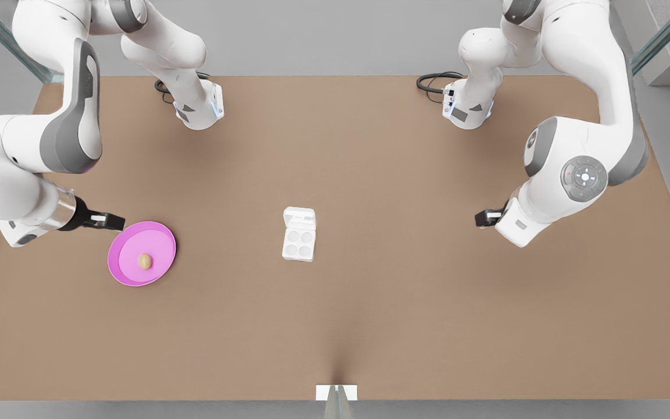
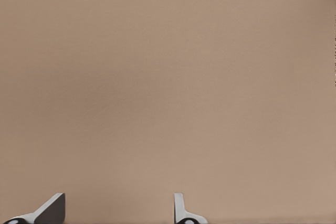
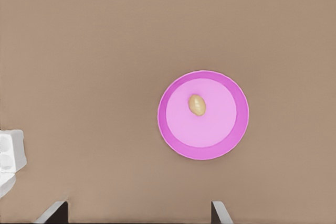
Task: Pack egg into the box and close the box lid
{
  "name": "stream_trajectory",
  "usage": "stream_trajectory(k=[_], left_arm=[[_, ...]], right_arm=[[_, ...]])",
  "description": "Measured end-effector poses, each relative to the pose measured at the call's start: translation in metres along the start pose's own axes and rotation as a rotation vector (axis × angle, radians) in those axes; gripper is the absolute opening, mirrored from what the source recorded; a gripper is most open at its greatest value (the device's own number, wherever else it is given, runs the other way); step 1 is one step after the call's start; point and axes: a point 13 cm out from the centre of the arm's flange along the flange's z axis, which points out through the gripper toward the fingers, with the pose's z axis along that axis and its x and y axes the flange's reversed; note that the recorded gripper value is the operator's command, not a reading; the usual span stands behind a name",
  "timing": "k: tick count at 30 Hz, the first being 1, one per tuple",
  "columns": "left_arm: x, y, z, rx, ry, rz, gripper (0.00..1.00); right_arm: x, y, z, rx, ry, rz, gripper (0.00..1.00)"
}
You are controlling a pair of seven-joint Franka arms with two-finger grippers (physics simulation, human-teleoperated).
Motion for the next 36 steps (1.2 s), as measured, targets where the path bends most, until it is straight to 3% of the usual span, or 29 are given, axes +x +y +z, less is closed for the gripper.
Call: stream_trajectory(k=[7, 10, 14, 18, 23, 36], left_arm=[[-0.006, -0.015, -0.012, -0.007, -0.031, 0.047, 1.0], [-0.009, -0.031, 0.01, -0.023, -0.002, 0.076, 1.0], [-0.033, -0.03, 0.057, -0.02, 0.023, 0.068, 1.0], [-0.044, -0.032, 0.059, -0.011, -0.013, 0.065, 1.0], [0.016, -0.059, -0.061, 0.011, -0.133, 0.129, 1.0], [0.039, -0.046, -0.06, -0.021, -0.057, 0.121, 1.0]], right_arm=[[-0.024, -0.033, 0.152, -0.031, 0.22, 0.018, 1.0], [-0.041, -0.081, 0.228, -0.048, 0.252, 0.075, 1.0], [-0.07, -0.124, 0.29, -0.034, 0.182, 0.06, 1.0], [-0.037, -0.096, 0.308, 0.041, 0.102, -0.109, 1.0], [-0.037, -0.093, 0.289, 0.006, -0.073, -0.18, 1.0], [-0.065, -0.065, 0.33, -0.04, -0.211, -0.249, 1.0]])
